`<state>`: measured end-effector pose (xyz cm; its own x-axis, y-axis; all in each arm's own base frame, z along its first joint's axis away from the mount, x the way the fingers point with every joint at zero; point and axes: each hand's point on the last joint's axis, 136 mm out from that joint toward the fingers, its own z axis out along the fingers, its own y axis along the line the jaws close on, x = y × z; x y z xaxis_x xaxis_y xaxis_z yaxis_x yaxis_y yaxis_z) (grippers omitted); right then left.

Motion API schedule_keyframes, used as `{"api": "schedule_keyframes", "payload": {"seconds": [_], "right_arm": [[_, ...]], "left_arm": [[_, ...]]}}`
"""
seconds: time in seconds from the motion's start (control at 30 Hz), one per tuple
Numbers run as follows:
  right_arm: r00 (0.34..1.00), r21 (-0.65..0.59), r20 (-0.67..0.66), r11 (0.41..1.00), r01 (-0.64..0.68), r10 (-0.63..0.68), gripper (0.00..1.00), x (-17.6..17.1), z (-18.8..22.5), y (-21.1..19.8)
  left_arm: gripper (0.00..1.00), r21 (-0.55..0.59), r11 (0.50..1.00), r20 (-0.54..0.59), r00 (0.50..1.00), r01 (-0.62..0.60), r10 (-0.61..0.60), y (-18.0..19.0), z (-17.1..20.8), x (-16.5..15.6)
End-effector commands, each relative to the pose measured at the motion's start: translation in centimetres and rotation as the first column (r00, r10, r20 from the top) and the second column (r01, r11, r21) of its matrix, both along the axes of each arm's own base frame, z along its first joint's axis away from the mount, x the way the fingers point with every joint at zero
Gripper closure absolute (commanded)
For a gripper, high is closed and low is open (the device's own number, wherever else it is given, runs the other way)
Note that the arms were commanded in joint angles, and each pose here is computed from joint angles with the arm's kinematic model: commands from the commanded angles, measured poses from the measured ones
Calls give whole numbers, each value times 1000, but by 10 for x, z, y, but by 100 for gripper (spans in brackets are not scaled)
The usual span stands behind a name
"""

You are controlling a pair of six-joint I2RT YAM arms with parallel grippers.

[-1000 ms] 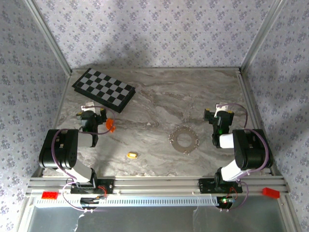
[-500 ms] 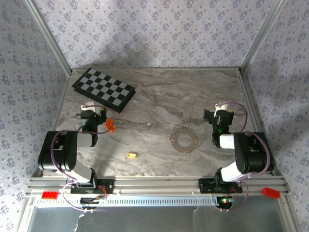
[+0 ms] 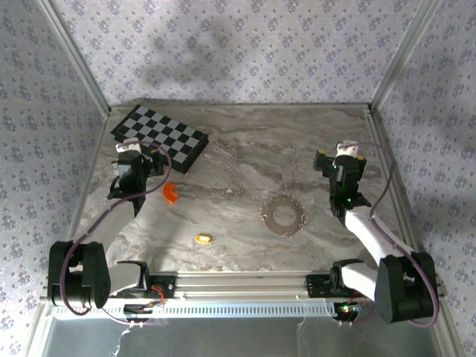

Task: Put the keys on the keyring

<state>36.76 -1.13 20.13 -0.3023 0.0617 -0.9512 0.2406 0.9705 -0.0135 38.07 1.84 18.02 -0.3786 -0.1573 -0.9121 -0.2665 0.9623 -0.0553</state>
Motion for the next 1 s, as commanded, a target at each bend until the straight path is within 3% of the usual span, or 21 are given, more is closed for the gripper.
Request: {"api": "schedule_keyframes", "payload": {"seconds": [0.0,0.1,0.33,0.43,0.57,0.73,0.97], "right_arm": [[983,101,-157,988,116,-100,0,-26,-10,-10],[967,151,-227,977,149,-113,0,-40,-8,-8],[932,180,-359,983,24,43,0,-62,-13,26],[917,235,-373,971,-53,141,0,-71,-17,46],[891,321,-375,938,-133,255,0,-81,-21,67],[851,376,-402,909,-182,337,0,-90,-29,81],[813,404,-444,894,-192,376,0,-97,-43,89]], "left_arm": [[0,-123,991,-117,993,-46,32,-4,-10,-23],[0,-182,983,-135,989,36,-61,-28,-3,-28],[0,-182,938,-171,930,296,-327,-98,16,-47],[0,-230,879,-164,874,418,-458,-135,20,-57],[0,-350,755,-111,776,554,-621,-193,14,-67],[0,-424,638,-93,670,642,-736,-246,1,-76],[0,-460,564,-137,572,686,-809,-279,-23,-87]]}}
